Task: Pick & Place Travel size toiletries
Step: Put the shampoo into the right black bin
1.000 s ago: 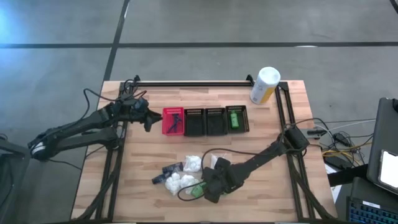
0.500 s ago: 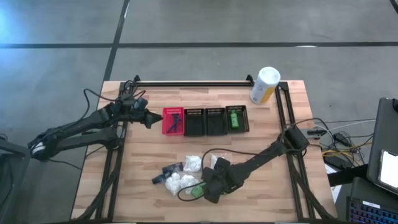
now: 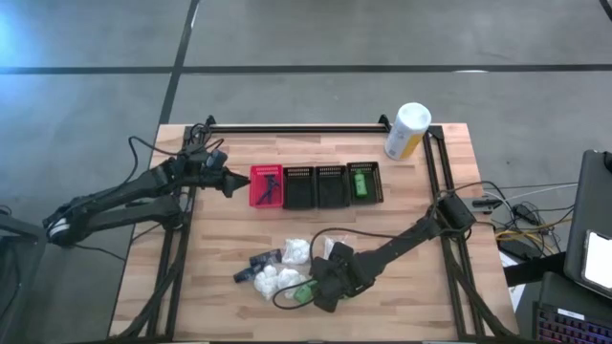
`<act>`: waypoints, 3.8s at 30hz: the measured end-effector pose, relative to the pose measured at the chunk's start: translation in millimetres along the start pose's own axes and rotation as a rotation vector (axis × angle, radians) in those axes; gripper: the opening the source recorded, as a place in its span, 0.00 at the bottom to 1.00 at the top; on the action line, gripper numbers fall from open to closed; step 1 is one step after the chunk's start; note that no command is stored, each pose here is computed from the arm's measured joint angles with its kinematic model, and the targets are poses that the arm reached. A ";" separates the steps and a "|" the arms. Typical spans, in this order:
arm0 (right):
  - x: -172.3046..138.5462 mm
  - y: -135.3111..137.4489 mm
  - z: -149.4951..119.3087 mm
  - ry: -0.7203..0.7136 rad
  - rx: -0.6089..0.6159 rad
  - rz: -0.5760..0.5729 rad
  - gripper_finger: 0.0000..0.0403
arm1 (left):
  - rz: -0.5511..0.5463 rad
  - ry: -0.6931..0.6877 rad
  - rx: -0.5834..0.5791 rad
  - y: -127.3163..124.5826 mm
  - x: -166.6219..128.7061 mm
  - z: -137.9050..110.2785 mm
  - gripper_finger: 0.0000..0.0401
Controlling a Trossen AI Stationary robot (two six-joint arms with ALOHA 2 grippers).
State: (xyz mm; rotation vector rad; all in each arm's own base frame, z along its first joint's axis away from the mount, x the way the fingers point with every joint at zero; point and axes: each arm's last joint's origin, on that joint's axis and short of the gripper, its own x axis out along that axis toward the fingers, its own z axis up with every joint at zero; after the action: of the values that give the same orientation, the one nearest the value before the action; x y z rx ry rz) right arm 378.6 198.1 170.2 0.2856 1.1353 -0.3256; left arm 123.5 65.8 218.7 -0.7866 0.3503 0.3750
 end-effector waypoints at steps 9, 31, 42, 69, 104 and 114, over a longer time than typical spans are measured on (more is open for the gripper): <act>0.0 0.8 0.7 -0.007 0.010 0.008 0.65 | 0.004 -0.003 0.007 0.1 0.0 0.1 0.30; 1.0 -1.3 3.3 -0.005 0.004 0.008 0.66 | 0.010 -0.008 0.009 0.3 0.0 0.3 0.30; 0.8 -1.4 3.3 -0.006 -0.008 0.008 0.76 | 0.010 -0.008 0.009 0.3 0.0 0.3 0.30; 0.8 -1.5 3.2 -0.005 -0.011 0.007 0.90 | 0.010 -0.007 0.045 0.3 0.0 0.3 0.30; -39.9 -14.8 19.9 0.068 -0.013 0.171 0.90 | 0.009 -0.007 0.028 0.3 0.1 0.3 0.30; -39.4 -14.6 19.6 0.077 0.005 0.175 0.90 | 0.010 -0.006 0.071 0.4 0.3 0.2 0.30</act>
State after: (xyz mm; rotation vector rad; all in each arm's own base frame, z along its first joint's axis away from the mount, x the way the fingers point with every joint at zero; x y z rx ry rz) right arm 374.0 181.5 213.1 0.4023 1.1760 -0.1640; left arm 123.6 66.2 218.5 -0.7149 0.3602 0.3724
